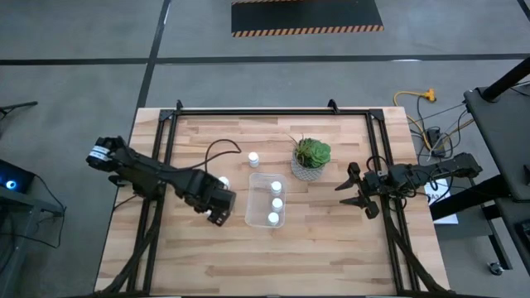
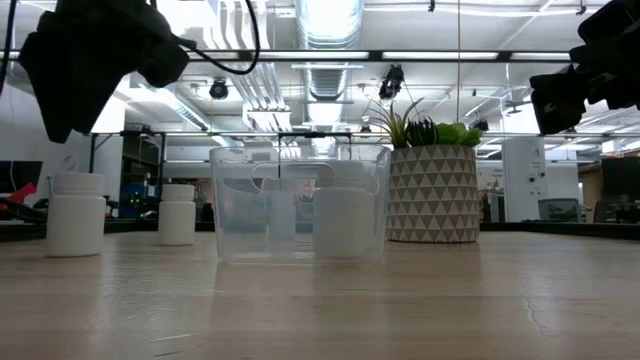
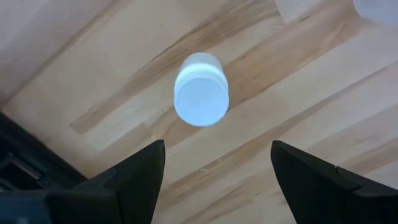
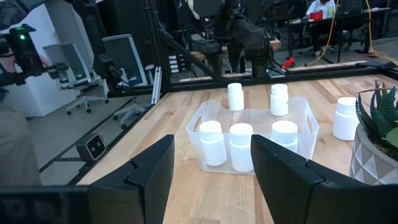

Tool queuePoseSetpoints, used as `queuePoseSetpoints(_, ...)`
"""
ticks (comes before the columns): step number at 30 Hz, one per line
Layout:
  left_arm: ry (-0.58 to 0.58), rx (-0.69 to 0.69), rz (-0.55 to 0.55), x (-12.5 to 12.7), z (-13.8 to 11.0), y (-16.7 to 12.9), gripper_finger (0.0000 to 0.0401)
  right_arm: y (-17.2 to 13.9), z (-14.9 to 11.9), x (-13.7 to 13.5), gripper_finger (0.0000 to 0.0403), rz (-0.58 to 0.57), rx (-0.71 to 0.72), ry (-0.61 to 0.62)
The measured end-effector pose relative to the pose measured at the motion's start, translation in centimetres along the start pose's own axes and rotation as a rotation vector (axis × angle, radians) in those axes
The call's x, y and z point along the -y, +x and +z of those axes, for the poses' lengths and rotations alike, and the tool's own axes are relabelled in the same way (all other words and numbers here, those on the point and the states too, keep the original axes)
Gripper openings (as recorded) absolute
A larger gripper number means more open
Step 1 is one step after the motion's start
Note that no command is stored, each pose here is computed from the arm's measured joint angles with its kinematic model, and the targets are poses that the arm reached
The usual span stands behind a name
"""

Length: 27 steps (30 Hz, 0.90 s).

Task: Pick and place pill bottles into a basket
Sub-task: Put the white medicine bottle into the transparent bin

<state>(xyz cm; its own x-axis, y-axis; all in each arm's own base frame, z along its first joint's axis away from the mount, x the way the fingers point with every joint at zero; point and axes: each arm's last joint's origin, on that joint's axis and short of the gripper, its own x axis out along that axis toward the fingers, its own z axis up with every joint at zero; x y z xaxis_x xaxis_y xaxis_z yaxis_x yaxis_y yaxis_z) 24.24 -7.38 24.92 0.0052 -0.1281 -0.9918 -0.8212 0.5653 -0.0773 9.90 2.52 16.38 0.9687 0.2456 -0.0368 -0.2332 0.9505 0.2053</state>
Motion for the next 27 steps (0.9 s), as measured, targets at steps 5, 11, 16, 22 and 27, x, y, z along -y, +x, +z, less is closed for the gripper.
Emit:
queuePoseSetpoints(5,0.017,0.003,-0.006,-0.2,0.6,0.2,0.0274,0.0,0.0,0.0,0.0201,0.000,0.000,0.000)
queuePoseSetpoints(11,0.036,0.008,-0.013,-0.4,1.3,0.3,0.0274,0.0,0.0,0.0,0.0201,0.000,0.000,0.001)
queuePoseSetpoints(16,0.041,-0.036,0.010,-1.1,1.4,1.5,0.0274,0.0,0.0,0.0,0.0201,0.000,0.000,0.001)
queuePoseSetpoints(22,0.042,-0.068,-0.037,-1.2,1.5,3.1,0.0274,0.0,0.0,0.0,0.0201,0.000,0.000,0.000)
queuePoseSetpoints(27,0.043,-0.055,-0.042,-1.2,1.5,3.2,0.0274,0.0,0.0,0.0,0.0201,0.000,0.000,0.001)
